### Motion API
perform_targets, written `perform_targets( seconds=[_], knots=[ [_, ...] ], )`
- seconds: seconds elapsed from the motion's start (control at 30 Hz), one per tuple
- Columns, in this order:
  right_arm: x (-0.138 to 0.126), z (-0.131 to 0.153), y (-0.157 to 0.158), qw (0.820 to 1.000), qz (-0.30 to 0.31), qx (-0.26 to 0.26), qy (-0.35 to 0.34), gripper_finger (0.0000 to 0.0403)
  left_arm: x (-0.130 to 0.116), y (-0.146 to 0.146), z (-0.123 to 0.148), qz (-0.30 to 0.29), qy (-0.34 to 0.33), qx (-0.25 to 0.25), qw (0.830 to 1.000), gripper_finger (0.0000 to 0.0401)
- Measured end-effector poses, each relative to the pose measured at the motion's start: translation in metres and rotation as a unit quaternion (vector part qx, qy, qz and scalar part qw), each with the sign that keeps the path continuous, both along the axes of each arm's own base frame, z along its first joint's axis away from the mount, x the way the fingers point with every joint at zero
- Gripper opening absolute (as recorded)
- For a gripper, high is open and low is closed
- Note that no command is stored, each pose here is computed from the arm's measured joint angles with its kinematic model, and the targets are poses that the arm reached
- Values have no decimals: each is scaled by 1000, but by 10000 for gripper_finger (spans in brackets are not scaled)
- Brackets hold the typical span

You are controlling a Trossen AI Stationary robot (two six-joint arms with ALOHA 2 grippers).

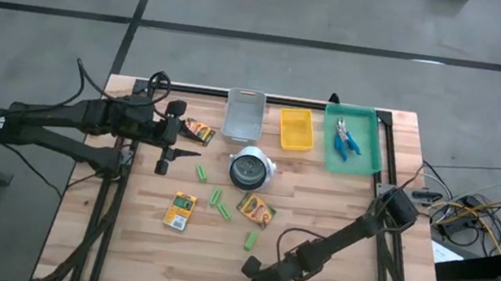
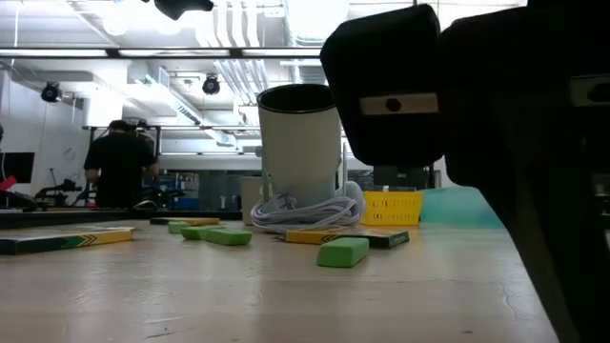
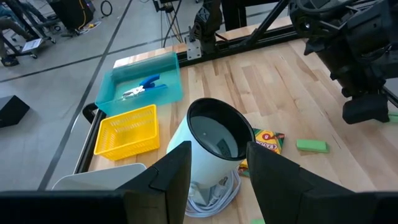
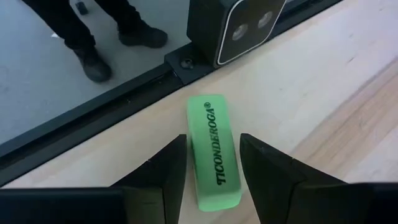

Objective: Pick & Place School Supplies
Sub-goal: Put the green eraser into the yellow bin

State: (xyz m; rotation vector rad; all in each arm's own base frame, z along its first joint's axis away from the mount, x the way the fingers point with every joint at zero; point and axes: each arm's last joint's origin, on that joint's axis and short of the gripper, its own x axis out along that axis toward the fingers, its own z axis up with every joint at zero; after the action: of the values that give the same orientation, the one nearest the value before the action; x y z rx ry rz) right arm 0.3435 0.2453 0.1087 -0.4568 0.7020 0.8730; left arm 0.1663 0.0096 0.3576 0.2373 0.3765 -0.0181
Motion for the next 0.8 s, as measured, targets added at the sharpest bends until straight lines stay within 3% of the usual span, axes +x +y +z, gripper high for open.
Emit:
perform_targets(
  seconds=[0.27, 0.6, 0.8],
  knots=[
    [1, -5, 1, 1000, -5, 4, 10, 140, 0, 0, 0, 0, 0, 0, 1000, 161],
    [0, -5, 0, 1000, -4, -1, 10, 69, 0, 0, 0, 0, 1, 0, 1000, 161],
    [0, -5, 0, 1000, -5, -1, 10, 65, 0, 0, 0, 0, 1, 0, 1000, 161]
  ],
)
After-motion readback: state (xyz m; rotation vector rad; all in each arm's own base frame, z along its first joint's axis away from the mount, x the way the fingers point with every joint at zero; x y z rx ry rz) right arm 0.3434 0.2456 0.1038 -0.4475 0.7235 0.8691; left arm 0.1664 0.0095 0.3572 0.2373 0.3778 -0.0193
